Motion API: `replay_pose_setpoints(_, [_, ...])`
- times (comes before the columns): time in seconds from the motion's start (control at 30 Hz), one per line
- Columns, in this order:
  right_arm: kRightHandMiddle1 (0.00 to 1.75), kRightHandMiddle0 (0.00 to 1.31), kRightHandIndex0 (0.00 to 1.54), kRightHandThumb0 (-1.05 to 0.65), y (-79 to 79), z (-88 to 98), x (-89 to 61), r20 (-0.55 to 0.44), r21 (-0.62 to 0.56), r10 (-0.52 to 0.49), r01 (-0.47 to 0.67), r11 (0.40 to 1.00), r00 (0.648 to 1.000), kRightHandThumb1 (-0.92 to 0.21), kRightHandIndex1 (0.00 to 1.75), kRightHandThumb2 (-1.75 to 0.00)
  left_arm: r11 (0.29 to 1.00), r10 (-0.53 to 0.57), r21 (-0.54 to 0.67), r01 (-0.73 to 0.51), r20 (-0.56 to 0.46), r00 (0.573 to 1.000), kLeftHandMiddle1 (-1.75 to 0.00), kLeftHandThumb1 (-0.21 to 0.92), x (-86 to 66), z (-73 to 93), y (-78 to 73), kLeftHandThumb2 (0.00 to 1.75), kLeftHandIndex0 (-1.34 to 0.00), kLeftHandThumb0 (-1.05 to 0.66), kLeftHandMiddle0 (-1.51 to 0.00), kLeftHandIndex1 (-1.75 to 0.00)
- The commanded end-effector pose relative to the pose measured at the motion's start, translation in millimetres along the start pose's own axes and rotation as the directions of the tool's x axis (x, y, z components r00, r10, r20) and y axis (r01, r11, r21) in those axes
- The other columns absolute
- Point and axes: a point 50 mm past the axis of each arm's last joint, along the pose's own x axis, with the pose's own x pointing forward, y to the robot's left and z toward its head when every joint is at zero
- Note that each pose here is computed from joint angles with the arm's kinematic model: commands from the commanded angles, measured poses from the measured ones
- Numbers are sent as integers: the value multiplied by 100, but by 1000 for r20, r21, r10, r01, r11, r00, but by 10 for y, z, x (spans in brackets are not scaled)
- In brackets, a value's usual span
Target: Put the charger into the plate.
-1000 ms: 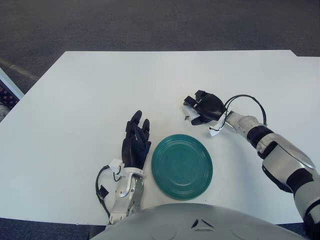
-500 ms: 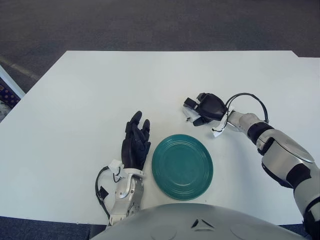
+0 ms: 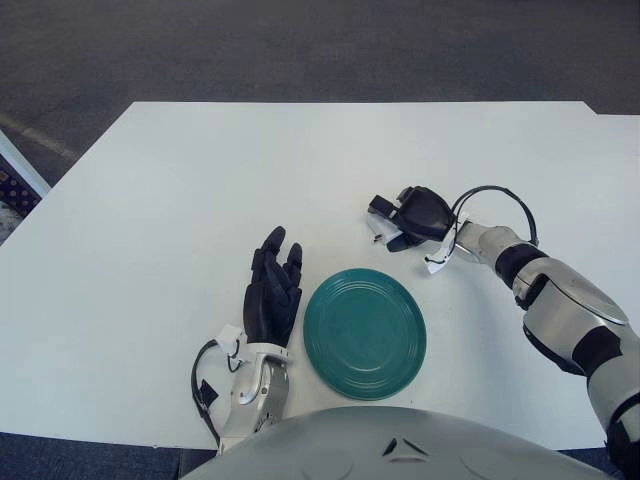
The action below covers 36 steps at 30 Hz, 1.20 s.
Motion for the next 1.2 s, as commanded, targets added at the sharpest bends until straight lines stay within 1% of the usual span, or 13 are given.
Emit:
replay_pose_setpoints(0.0, [175,86,109,-58,153,51,-136,6,-9,79,-79,997,997,-92,175,-63,997,33,-64,-35,-35,999,-3,92,17,-92,-66,84,0,-80,-36,-76])
replay_pose_setpoints(0.07, [175,87,111,-56,126,29,-128,-4,-12,49,-49,999,999,-92,175,-61,998,34,-53,-36,-35,999,-3,92,14,-89,-55,84,0,-81,-37,-77])
replay_pose_setpoints(0.2, [175,90,113,-53,-135,-100,-7,-12,15,-91,91,996,996,-92,175,-60,999,49,-3,-49,-38,998,-2,92,27,-73,16,86,0,-80,-37,-76])
replay_pose_setpoints(0.27, [175,92,114,-52,-314,-130,67,5,42,-171,171,984,985,-92,175,-59,998,63,13,-63,-39,997,-3,92,48,-79,72,86,0,-80,-37,-76])
replay_pose_setpoints(0.4, [175,93,115,-51,-533,-138,102,28,89,-232,228,969,972,-92,175,-60,998,67,17,-66,-31,997,-3,92,59,-80,99,87,0,-80,-38,-75])
replay_pose_setpoints(0.6, [175,91,113,-51,-823,-67,70,75,133,-280,268,954,957,-92,175,-61,997,73,-25,-74,-28,997,-3,92,73,-78,115,87,0,-80,-40,-76])
replay_pose_setpoints(0.67, [175,90,112,-51,-911,-45,50,87,133,-283,270,953,955,-92,175,-61,997,69,-33,-70,-23,997,-4,92,54,-74,70,87,0,-80,-40,-78])
replay_pose_setpoints(0.73, [175,88,111,-51,-1010,-28,41,103,121,-262,250,961,959,-92,175,-61,998,46,-32,-47,-11,999,-4,92,33,-59,19,88,0,-81,-41,-79])
replay_pose_setpoints(0.9, [175,84,110,-50,-1098,37,22,117,103,-223,211,972,968,-92,175,-61,1000,26,-14,-26,-2,1000,-4,92,20,-37,5,90,0,-82,-41,-82])
replay_pose_setpoints(0.97, [175,84,110,-50,-1112,132,-1,138,94,-225,213,972,965,-91,175,-60,1000,28,-6,-28,-1,1000,-3,92,20,-30,4,90,0,-83,-41,-83])
replay_pose_setpoints(1.0, [175,84,111,-50,-1147,233,-27,161,93,-230,218,972,960,-91,175,-60,999,38,3,-38,-2,999,-3,92,21,-24,6,90,0,-83,-41,-83])
replay_pose_setpoints(1.07, [175,84,113,-49,-1192,356,-67,186,94,-235,221,971,954,-89,175,-60,998,53,16,-53,-2,999,-3,92,23,-16,9,91,0,-83,-40,-82])
replay_pose_setpoints(1.17, [175,82,115,-49,-1232,467,-106,210,109,-240,222,969,948,-88,175,-61,997,73,29,-73,-2,997,-3,92,23,-9,12,91,0,-82,-40,-81])
